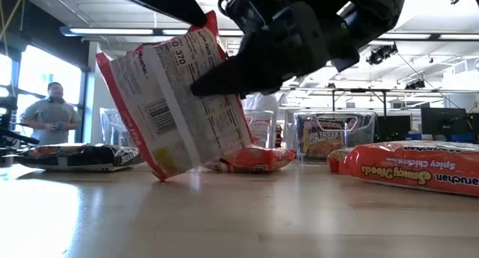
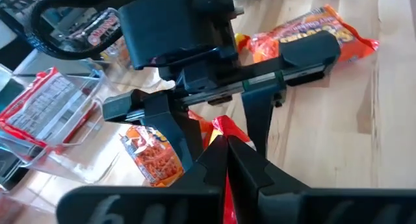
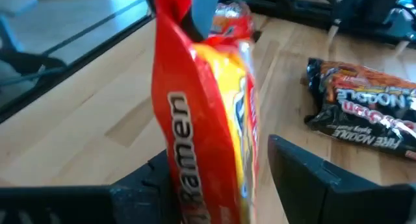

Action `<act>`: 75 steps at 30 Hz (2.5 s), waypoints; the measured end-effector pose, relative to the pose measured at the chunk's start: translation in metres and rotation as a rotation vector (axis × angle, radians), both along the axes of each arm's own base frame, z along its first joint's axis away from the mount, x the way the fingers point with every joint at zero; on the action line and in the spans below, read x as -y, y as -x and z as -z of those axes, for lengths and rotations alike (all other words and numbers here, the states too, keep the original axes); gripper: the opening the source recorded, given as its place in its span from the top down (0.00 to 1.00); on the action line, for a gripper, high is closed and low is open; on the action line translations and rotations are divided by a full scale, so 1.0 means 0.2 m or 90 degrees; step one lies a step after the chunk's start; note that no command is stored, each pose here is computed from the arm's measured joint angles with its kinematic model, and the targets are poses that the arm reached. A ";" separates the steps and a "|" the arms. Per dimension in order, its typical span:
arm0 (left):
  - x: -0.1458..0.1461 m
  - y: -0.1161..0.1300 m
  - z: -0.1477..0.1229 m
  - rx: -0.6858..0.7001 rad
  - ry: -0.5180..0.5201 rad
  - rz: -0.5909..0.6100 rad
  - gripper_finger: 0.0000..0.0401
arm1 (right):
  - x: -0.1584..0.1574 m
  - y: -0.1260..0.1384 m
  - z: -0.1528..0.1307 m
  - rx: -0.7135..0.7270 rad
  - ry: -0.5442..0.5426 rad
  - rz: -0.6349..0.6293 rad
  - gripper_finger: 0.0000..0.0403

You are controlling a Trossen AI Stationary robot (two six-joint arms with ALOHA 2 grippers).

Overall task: Sort Maruchan noodles
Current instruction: Put the red noodle pack into the middle transparent bin

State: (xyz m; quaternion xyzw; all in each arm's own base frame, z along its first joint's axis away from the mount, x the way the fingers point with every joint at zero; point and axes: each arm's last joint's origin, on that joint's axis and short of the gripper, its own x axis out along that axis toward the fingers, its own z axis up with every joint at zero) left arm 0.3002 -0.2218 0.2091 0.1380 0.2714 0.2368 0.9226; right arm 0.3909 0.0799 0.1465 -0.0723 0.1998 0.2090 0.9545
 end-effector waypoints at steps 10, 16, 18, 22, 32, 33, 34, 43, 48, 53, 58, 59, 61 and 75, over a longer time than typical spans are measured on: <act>0.03 0.03 -0.02 0.047 -0.011 -0.016 1.00 | -0.02 -0.04 0.08 0.025 -0.080 0.023 0.54; 0.07 0.07 -0.02 0.077 -0.017 -0.022 1.00 | -0.02 -0.05 0.10 0.036 -0.102 0.029 0.54; 0.07 0.09 -0.02 0.075 -0.016 -0.025 1.00 | -0.02 -0.05 0.10 0.034 -0.103 0.030 0.54; 0.06 0.10 -0.01 0.077 -0.005 -0.040 1.00 | -0.02 -0.05 0.10 0.026 -0.115 0.037 0.56; 0.05 0.13 -0.03 0.055 -0.023 -0.032 0.91 | -0.02 -0.05 0.10 0.024 -0.114 0.029 0.74; 0.05 0.15 -0.05 0.055 -0.023 -0.028 0.90 | -0.02 -0.05 0.10 0.024 -0.114 0.029 0.75; 0.05 0.17 -0.09 0.058 -0.020 -0.024 0.88 | -0.02 -0.05 0.10 0.024 -0.113 0.029 0.76; -0.02 0.44 -0.20 0.182 0.000 -0.040 0.89 | 0.08 -0.01 -0.07 0.006 -0.085 0.045 0.76; -0.18 0.53 -0.04 0.243 0.064 -0.096 0.98 | 0.24 0.01 -0.31 -0.062 -0.026 0.102 0.77; -0.30 0.57 0.08 0.281 0.115 -0.136 0.99 | 0.46 0.02 -0.55 -0.158 0.062 0.179 0.77; -0.34 0.57 0.11 0.269 0.148 -0.127 1.00 | 0.68 0.02 -0.80 -0.225 0.137 0.214 0.77; -0.34 0.56 0.11 0.264 0.154 -0.122 1.00 | 0.72 0.03 -0.83 -0.250 0.149 0.222 0.77; -0.35 0.56 0.12 0.255 0.152 -0.115 1.00 | 0.82 0.03 -0.90 -0.252 0.162 0.238 0.77; -0.41 0.42 0.14 0.185 0.173 -0.084 1.00 | 1.34 0.01 -0.74 -0.373 0.158 0.294 0.77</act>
